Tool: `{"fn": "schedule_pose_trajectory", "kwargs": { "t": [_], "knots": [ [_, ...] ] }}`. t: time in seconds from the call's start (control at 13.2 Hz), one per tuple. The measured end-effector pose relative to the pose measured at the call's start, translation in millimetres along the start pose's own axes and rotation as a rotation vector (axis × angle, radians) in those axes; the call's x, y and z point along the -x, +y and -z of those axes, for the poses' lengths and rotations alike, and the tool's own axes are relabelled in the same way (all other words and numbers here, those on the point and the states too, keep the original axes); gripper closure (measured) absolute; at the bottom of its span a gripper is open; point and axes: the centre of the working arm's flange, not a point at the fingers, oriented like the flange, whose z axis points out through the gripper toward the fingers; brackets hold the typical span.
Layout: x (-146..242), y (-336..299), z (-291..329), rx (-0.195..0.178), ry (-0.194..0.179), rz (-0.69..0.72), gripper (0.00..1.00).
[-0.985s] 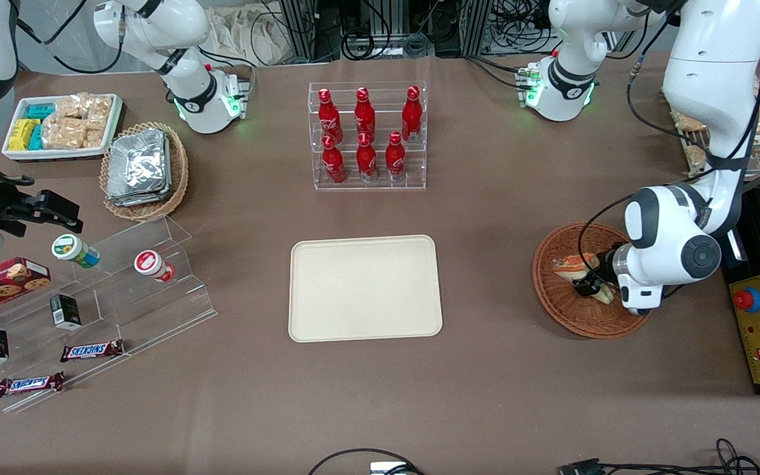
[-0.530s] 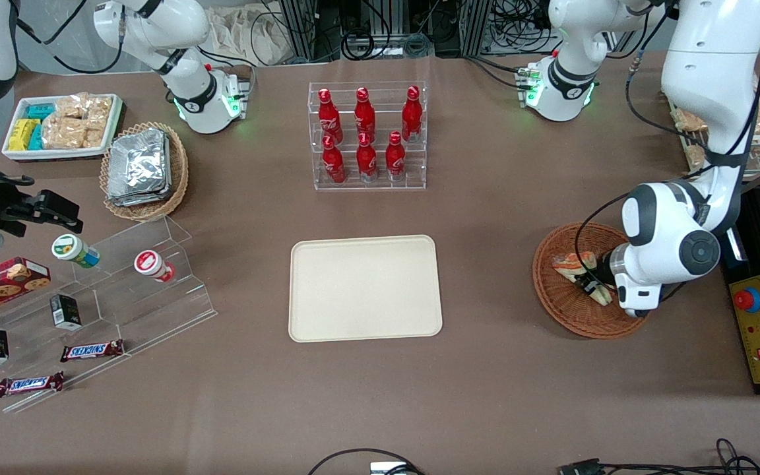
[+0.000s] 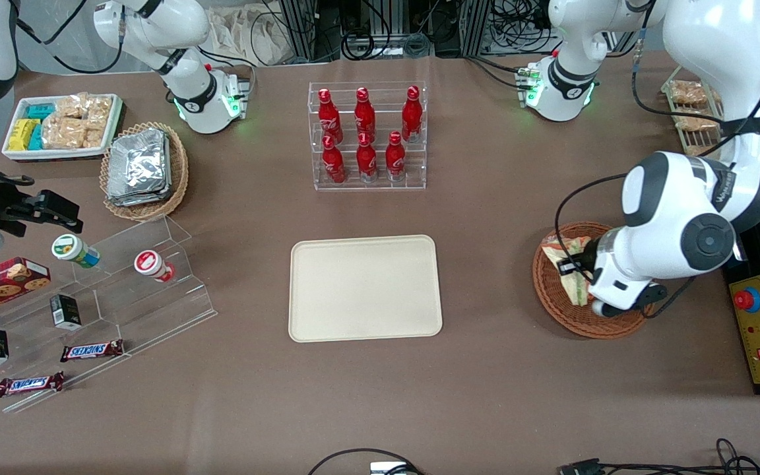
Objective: Place sandwich from basket to tray
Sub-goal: 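Lift the sandwich out of the basket and carry it toward the tray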
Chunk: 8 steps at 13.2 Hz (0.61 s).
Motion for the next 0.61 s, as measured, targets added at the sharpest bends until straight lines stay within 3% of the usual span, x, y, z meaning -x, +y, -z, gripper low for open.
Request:
{"fn": "schedule_pose_trajectory", "kwargs": {
  "t": [0.23,0.61],
  "knots": [
    [18.8,64.0,-11.4,-0.026,0.003,-0.168,0.82],
    [25.4,167.8,-60.1,-0.029,-0.01,-0.312,0.82]
  ]
}}
